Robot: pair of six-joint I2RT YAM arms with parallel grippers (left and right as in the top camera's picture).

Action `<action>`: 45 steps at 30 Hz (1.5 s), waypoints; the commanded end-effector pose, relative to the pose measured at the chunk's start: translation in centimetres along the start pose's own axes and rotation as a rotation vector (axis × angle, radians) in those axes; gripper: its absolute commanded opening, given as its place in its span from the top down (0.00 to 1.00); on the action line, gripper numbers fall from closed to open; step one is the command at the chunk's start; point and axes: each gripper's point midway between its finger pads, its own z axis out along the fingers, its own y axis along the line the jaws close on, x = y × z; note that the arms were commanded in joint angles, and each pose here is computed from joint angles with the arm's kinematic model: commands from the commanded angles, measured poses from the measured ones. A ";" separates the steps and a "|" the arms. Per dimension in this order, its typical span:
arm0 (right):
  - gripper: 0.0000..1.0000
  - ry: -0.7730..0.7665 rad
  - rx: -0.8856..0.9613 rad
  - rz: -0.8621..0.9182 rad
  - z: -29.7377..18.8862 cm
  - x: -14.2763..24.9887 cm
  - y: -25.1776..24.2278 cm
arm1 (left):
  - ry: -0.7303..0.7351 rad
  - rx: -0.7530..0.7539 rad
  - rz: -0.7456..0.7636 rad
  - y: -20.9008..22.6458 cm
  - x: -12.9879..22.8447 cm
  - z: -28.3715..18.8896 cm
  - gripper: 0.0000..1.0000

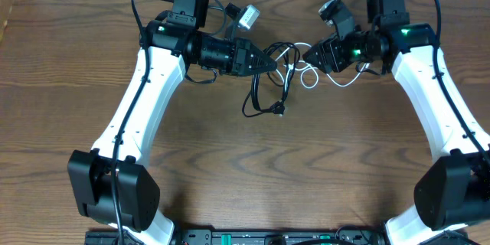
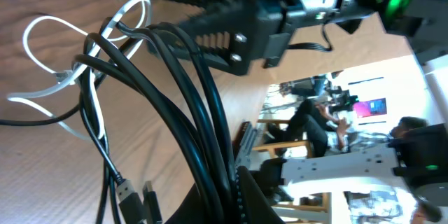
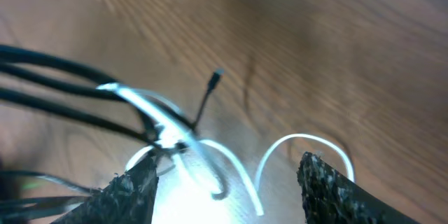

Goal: Untangle cables

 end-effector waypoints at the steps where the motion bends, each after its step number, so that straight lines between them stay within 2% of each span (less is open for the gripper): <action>1: 0.44 0.023 0.077 0.025 1.3 0.3 -1.8 | 0.001 0.061 -0.031 -1.0 -0.1 -0.1 0.92; 4: 0.50 0.018 0.130 0.054 1.8 0.2 -3.1 | 0.002 0.062 -0.039 -1.1 -0.1 -0.1 0.93; 7: 0.51 0.004 0.127 0.070 2.5 -0.1 -3.6 | 0.003 0.088 -0.037 -1.5 -0.1 -0.2 0.92; 14: 0.45 -0.035 0.056 0.044 3.9 -1.2 -2.4 | -0.006 0.087 -0.014 -1.5 -0.5 -0.2 0.92; 18: 0.63 -0.045 0.051 0.034 4.2 -1.7 -1.8 | -0.010 0.084 -0.004 -1.5 -0.6 -0.2 0.92; 22: 0.72 -0.041 0.046 0.028 4.4 -1.7 -1.4 | -0.014 0.083 0.006 -1.5 -0.7 -0.2 0.92; 24: 0.80 -0.037 0.046 0.031 4.4 -1.5 -1.4 | -0.019 0.078 0.017 -1.4 -0.9 -0.1 0.93; 25: 0.86 -0.032 0.048 0.035 4.4 -1.4 -1.5 | -0.022 0.071 0.021 -1.3 -1.0 -0.1 0.93; 26: 0.99 -0.026 0.056 0.046 4.4 -1.2 -1.7 | -0.024 0.057 0.022 -1.0 -1.0 -0.1 0.93; 30: 0.99 0.025 0.129 0.138 3.7 0.3 -3.4 | -0.039 -0.072 0.016 1.2 -1.3 -0.2 0.92; 38: 0.99 0.125 0.172 0.254 0.6 2.9 -4.1 | -0.077 -0.438 0.001 7.2 -1.8 -1.8 0.92; 45: 0.99 0.189 0.212 0.326 -3.0 3.7 -4.2 | -0.072 -0.555 -0.004 9.0 -1.5 -2.7 0.93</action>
